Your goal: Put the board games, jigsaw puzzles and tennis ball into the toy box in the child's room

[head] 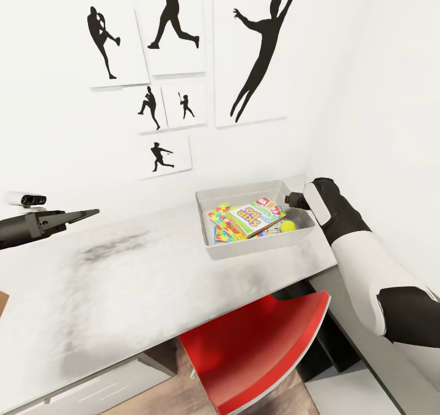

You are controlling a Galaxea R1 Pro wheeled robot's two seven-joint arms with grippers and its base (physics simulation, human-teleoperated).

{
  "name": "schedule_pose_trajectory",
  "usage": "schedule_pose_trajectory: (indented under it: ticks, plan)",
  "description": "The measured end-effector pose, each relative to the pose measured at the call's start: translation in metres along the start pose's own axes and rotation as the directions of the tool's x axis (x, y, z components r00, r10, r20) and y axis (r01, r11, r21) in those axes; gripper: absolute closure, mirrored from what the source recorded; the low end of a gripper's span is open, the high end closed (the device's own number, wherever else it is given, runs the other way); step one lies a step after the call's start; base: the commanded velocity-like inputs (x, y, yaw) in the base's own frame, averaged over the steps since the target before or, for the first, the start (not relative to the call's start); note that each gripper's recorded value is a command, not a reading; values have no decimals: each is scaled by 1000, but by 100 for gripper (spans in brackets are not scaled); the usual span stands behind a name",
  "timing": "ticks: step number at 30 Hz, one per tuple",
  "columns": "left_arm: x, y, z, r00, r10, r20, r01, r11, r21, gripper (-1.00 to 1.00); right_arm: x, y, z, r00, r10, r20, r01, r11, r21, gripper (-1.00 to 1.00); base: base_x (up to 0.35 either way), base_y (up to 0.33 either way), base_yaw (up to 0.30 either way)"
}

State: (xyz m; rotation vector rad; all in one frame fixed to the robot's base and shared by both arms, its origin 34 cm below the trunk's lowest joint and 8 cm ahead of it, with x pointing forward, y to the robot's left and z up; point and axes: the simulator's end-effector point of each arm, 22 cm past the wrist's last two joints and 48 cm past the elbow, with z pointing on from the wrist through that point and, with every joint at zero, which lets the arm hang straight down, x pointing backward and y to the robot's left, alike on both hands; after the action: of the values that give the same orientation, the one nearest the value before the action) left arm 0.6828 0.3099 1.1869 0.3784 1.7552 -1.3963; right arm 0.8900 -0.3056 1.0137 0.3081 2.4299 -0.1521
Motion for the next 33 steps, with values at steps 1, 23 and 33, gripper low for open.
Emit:
schedule_pose_trajectory:
  ticks: [1,23,33]
  plan:
    - [0,0,0,1000,0,0,0,1000,0,-100,0,0,0,1000,0,1,0,1000,0,-100,0,0,0]
    - [-9,-14,-3,1000,26,10,-27,1000,7,-100,-46,0,-44,994,25,110,-20,999,-47,-100,-75,0,-7]
    - [-18,-22,-9,998,45,33,-46,999,5,-100,-53,-9,-52,991,72,115,-65,996,-60,-100,-152,171,-180]
